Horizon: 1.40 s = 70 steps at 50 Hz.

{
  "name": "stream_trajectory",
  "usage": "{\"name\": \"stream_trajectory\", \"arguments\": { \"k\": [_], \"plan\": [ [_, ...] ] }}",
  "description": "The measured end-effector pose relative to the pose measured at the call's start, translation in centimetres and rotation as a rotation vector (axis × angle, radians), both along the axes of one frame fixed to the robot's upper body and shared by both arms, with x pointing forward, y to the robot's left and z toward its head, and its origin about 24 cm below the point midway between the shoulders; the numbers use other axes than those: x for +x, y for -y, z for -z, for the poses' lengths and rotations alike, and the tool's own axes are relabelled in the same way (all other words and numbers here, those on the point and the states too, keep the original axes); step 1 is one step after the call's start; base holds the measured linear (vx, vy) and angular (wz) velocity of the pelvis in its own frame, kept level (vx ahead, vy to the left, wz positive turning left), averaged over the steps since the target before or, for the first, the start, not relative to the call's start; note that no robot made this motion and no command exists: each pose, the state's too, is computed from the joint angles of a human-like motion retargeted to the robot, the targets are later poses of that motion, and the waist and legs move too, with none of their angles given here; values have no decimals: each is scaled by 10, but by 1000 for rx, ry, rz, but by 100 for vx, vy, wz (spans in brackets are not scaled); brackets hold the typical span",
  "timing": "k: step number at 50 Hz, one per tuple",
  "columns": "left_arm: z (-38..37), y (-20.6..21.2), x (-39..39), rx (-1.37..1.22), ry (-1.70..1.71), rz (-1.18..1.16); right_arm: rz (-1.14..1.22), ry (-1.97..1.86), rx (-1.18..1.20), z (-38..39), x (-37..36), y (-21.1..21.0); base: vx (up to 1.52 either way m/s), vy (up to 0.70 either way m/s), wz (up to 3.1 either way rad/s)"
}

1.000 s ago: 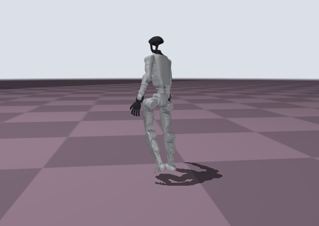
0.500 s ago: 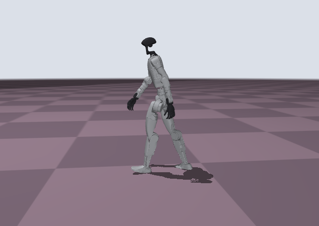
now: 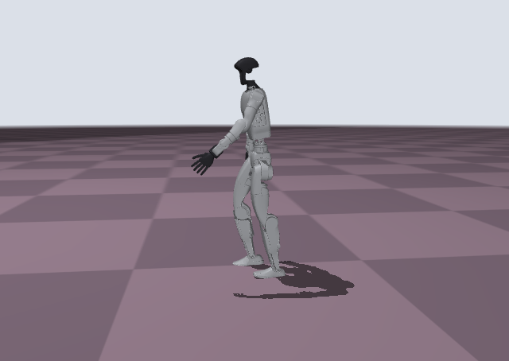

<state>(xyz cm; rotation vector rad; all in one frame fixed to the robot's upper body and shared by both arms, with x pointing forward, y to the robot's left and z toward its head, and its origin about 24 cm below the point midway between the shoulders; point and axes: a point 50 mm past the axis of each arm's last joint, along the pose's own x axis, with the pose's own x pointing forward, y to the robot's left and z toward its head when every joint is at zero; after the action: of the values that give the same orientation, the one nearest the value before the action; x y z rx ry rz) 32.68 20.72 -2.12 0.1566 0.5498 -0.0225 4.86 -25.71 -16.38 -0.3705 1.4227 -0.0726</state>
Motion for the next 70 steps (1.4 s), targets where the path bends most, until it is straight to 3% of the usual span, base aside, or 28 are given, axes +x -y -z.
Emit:
{"name": "stream_trajectory", "arguments": {
  "k": [8,15,21,27,37,44,52,57,70],
  "plan": [
    [-77,31,46,-82,320,108,-139,-122,111,5,-14,-12,51,-23,65],
    [-29,34,17,-20,169,212,-177,-77,108,3,8,-16,57,-28,6],
    [67,12,-71,53,-232,175,-170,9,63,-3,44,-14,61,-23,10],
    [131,-25,-195,79,-654,-28,-229,144,-34,-23,98,2,51,-23,14],
    [139,-70,-321,27,-884,-387,-301,462,-259,-102,208,40,43,-16,-33],
    [134,-74,-355,-56,-919,-389,-301,698,-310,-147,252,39,49,-6,-40],
    [133,-68,-343,-54,-891,-118,-490,678,-210,-133,247,11,56,1,-16],
    [132,-72,-309,-6,-835,-65,-556,497,-129,-91,210,-3,63,8,-3],
    [112,-53,-163,159,-633,-50,-233,41,55,-13,65,2,59,9,29]
  ]
}}
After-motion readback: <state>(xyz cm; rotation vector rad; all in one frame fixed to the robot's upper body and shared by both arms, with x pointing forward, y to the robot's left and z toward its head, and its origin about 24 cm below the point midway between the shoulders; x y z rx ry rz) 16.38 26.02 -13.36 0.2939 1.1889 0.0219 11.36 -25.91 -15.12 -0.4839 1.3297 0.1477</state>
